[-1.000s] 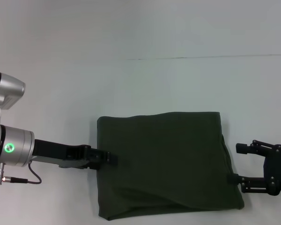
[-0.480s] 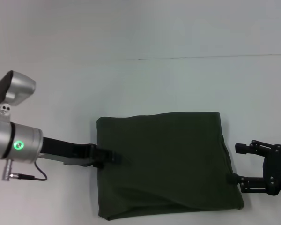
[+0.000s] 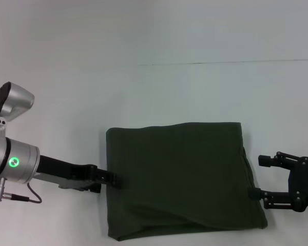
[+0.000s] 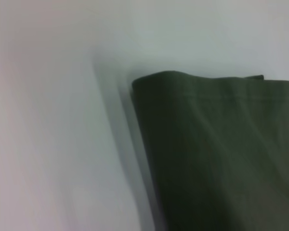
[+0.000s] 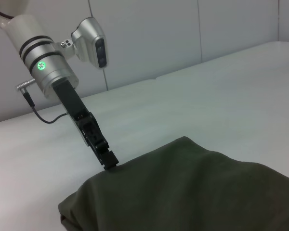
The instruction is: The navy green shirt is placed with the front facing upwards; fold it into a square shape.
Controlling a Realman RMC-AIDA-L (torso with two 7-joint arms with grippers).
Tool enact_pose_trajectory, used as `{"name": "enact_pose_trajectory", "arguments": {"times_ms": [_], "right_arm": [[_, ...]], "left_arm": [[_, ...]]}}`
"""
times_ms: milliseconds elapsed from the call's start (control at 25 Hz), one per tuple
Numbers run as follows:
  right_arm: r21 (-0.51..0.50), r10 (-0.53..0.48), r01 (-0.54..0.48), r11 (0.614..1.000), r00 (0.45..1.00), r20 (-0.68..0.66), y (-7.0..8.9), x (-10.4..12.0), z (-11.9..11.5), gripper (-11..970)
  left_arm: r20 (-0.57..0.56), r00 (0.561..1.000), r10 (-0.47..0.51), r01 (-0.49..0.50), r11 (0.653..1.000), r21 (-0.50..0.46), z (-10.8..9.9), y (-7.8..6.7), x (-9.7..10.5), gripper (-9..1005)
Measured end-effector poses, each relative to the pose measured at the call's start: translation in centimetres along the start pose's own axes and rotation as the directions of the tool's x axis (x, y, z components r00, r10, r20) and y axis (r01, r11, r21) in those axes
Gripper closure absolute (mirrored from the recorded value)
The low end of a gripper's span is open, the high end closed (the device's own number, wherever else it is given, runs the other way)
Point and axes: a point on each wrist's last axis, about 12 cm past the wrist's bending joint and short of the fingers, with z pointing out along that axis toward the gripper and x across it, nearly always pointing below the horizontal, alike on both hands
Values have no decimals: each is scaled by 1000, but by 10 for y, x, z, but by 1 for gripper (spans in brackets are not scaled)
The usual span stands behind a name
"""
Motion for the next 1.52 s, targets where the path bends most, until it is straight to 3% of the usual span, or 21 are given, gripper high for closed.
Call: {"name": "enact_pose_trajectory", "arguments": {"times_ms": [800, 1000, 1440, 1520], "right_arm": [[6, -1, 1, 1000, 1000, 0, -2, -1, 1, 31], [12, 9, -9, 1000, 1000, 2, -3, -2, 0, 31], [8, 5, -5, 1000, 1000, 5, -4, -5, 2, 32], [7, 3, -3, 1000, 1000, 6, -4, -6, 2, 31]], "left_arm": [[-16, 1000, 12, -11, 999, 32, 21, -14, -4, 227], [3, 999, 49, -49, 999, 11, 21, -14, -6, 302], [12, 998, 58, -58, 998, 4, 23, -15, -9, 757], [24, 998, 58, -58, 998, 3, 22, -15, -11, 779]]}}
